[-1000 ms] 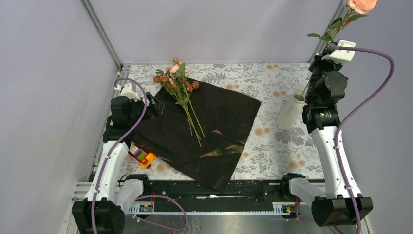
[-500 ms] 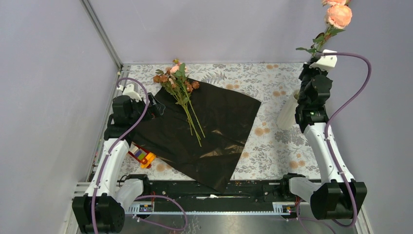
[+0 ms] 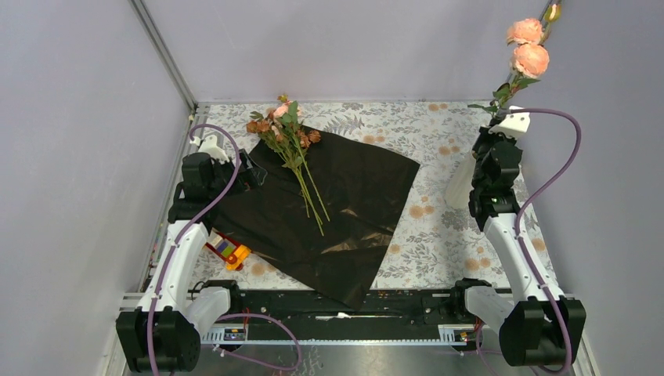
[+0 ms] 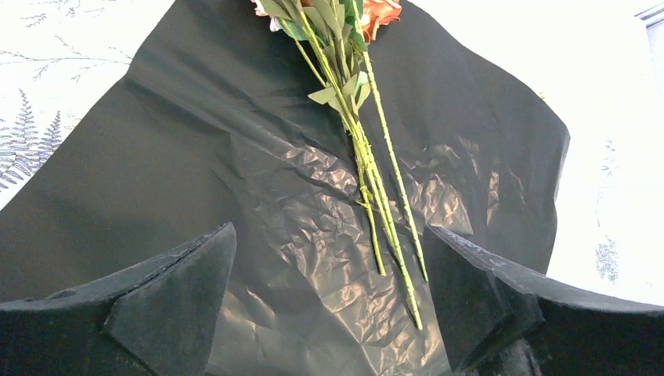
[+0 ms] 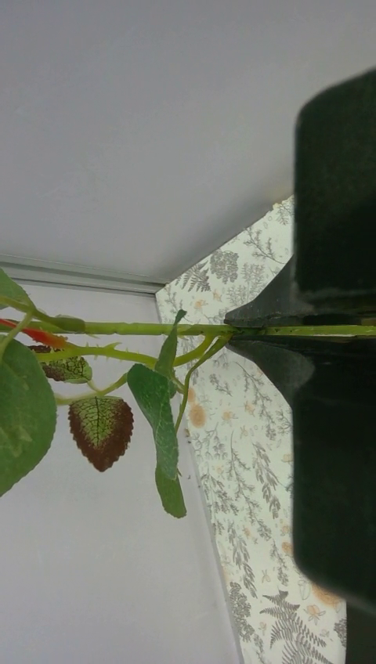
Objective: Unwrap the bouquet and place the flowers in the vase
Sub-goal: Insert the fake flower into the vase.
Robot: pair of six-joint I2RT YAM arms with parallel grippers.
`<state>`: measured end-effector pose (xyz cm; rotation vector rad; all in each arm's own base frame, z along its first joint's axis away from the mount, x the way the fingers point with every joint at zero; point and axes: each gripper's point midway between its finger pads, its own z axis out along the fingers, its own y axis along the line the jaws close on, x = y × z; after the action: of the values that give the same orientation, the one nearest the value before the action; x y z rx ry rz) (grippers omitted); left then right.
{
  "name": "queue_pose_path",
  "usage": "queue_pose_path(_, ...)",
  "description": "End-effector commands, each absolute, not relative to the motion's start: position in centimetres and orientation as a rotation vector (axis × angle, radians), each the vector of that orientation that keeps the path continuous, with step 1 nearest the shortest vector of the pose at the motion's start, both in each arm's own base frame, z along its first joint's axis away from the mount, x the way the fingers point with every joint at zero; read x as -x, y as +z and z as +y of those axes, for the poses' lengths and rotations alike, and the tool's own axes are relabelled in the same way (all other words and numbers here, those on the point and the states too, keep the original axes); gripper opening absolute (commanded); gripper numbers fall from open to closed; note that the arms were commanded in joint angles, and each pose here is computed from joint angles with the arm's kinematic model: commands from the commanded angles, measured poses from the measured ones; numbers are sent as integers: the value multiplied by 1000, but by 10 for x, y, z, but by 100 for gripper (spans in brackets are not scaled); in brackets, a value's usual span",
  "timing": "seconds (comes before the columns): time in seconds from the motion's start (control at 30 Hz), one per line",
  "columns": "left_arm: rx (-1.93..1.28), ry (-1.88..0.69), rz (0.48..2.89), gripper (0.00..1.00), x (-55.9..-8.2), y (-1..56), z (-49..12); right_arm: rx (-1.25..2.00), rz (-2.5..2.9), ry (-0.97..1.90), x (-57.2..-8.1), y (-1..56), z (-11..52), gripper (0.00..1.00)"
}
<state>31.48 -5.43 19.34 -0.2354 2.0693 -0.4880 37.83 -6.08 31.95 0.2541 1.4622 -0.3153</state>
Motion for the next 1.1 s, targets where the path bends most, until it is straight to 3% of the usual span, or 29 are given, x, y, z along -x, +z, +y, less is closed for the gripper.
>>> queue_pose_path(0.0, 204, -508, 2023, 95, -320, 207, -57, -325, 1376, -312, -368, 333, -69, 0)
queue_pose_path(0.33, 211, -518, 2021, 96, -320, 207, -58, -343, 1451, -297, -365, 297, -67, 0)
queue_pose_path(0.5, 220, -526, 2022, 96, -320, 206, -58, -346, 1483, -293, -364, 286, -67, 5)
queue_pose_path(1.07, 213, -568, 2014, 96, -320, 210, -64, -339, 1514, -259, -355, 276, -61, 35)
